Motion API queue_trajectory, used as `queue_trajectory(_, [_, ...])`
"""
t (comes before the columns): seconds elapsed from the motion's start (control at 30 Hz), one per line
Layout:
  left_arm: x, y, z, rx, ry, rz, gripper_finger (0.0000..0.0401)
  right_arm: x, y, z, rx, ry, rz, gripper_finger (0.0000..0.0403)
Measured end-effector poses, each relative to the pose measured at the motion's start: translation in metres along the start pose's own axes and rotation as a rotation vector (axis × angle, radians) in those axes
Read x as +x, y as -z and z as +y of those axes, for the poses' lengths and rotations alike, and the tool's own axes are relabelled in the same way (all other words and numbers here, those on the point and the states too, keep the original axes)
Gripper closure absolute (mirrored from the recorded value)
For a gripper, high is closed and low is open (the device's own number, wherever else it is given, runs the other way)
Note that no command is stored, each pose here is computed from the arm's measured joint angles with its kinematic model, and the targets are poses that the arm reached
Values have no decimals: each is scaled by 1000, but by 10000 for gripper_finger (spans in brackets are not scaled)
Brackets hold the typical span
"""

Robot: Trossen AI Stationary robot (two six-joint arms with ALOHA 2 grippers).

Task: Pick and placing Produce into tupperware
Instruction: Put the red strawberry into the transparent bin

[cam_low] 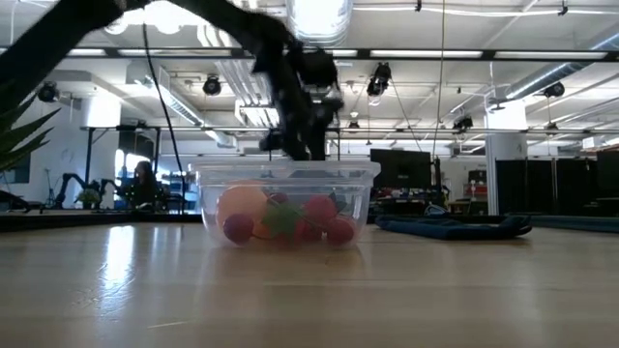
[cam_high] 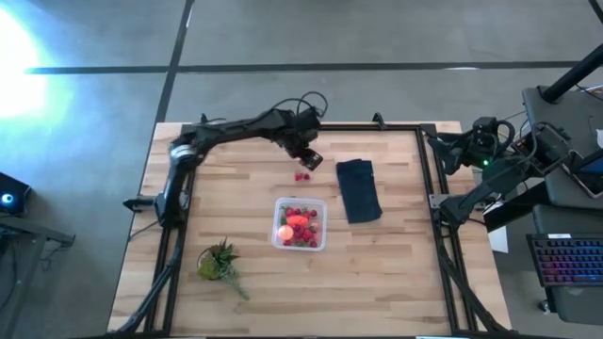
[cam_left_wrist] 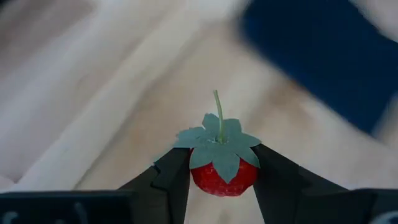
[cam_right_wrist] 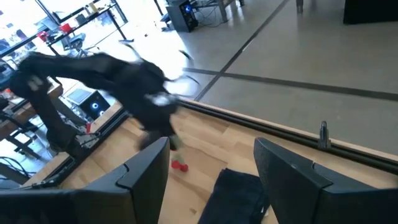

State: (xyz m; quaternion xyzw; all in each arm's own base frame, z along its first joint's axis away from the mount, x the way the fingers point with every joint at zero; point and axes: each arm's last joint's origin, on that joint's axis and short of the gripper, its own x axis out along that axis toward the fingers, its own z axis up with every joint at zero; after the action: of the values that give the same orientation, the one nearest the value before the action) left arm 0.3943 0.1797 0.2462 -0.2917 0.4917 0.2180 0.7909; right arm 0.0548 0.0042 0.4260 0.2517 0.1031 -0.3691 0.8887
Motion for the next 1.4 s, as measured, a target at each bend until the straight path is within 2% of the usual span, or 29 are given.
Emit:
queue_trajectory(0.2, [-85, 39, -55, 413, 151, -63, 273, 0, 1, 0, 0, -7, 25, 177])
queue_trajectory(0.27, [-94, 57, -68, 478, 175, -26, 272, 0, 1, 0, 0, -8, 27, 177])
queue_trajectory(0.33, [-87, 73, -77, 500, 201, 46, 271, 0, 1, 0, -6, -9, 30, 177])
queue_trajectory(0.43, [-61, 93, -88, 442, 173, 146, 271, 0, 2, 1, -17, -17, 56, 177])
queue_trajectory(0.53, [-41, 107, -97, 359, 73, 148, 258, 0, 3, 1, -27, -26, 90, 177])
queue_trajectory(0.63, [-28, 116, -102, 323, -15, 151, 226, 1, 5, 2, -33, -32, 115, 177])
queue_trajectory(0.8, [-32, 118, -105, 335, -50, 127, 166, 1, 5, 2, -42, -35, 123, 177])
queue_trajectory(0.9, [-47, 104, -104, 302, -27, 68, 145, 1, 5, 2, -48, -36, 123, 177])
queue_trajectory(1.03, [-61, 72, -81, 153, -132, -75, 144, 0, 5, 1, -56, -36, 121, 177])
queue_trajectory(1.1, [-54, 59, -61, 58, -180, -76, 147, 0, 5, 1, -59, -35, 119, 177])
queue_trajectory(1.27, [-7, 41, -14, -185, -151, 105, 150, 1, 4, 1, -58, -29, 99, 177])
queue_trajectory(1.4, [34, 39, -2, -174, -143, 215, 150, 1, 4, 1, -59, -26, 90, 177])
